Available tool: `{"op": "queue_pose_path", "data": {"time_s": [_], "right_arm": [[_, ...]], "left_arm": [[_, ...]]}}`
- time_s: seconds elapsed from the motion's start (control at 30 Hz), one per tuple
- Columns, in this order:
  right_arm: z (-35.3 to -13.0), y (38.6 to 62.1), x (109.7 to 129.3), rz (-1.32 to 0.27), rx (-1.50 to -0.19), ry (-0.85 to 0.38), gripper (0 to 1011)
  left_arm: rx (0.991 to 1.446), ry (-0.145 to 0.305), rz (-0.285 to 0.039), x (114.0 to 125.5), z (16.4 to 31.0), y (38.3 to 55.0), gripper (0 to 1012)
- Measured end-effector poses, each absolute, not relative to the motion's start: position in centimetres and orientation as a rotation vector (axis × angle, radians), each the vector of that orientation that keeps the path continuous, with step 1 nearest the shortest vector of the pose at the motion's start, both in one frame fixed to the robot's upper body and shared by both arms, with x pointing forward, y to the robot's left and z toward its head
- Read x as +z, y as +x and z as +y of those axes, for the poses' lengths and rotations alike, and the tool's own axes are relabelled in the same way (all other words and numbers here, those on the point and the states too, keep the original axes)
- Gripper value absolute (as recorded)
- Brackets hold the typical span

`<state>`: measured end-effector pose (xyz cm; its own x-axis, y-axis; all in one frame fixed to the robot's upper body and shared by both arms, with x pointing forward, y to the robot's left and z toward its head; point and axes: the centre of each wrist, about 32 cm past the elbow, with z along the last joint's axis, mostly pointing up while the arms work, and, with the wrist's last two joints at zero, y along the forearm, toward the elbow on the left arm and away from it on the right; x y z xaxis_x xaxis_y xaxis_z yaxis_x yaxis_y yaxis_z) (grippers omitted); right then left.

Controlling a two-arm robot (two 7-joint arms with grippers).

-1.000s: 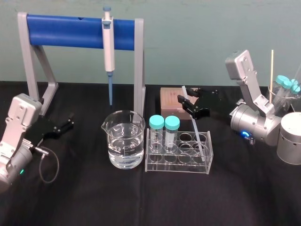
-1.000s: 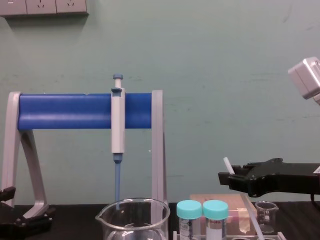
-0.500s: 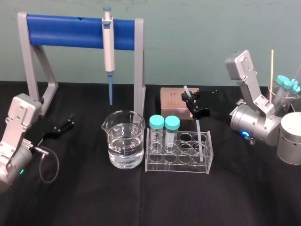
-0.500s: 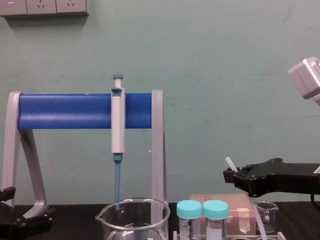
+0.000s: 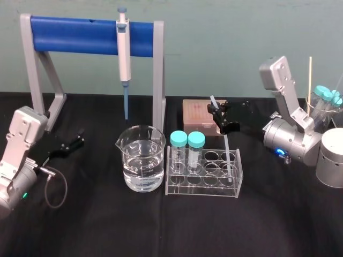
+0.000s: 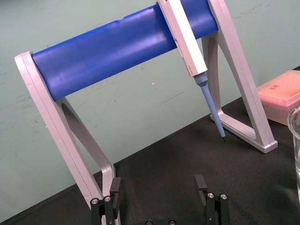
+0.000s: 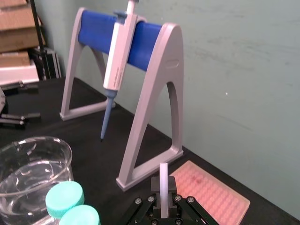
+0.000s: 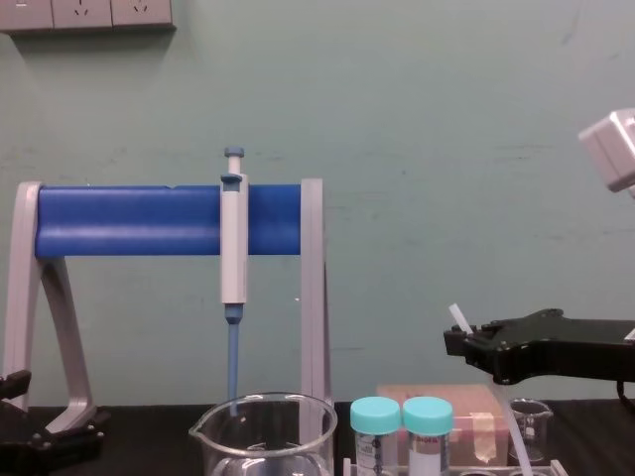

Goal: Pick up the stirring rod with one hand, then place it down.

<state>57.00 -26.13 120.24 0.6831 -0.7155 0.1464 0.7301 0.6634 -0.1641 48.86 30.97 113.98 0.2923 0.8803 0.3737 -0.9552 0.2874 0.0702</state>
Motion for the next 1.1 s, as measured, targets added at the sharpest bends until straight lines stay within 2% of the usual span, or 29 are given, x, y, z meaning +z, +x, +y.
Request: {"op": "queue_pose_path", "data": {"time_s": [0.77,1.1], "right_arm": [[-26.1,55.4,119.1,-0.050,-0.805,-0.011,80],[-26.4,54.9,121.3,-0.146,-0.796,0.071,80]], "left_arm": [[1.248,0.304,-0.285,114.0,31.0,48.9,1000],[1.248,0.304,-0.285,114.0,31.0,48.9,1001]]}}
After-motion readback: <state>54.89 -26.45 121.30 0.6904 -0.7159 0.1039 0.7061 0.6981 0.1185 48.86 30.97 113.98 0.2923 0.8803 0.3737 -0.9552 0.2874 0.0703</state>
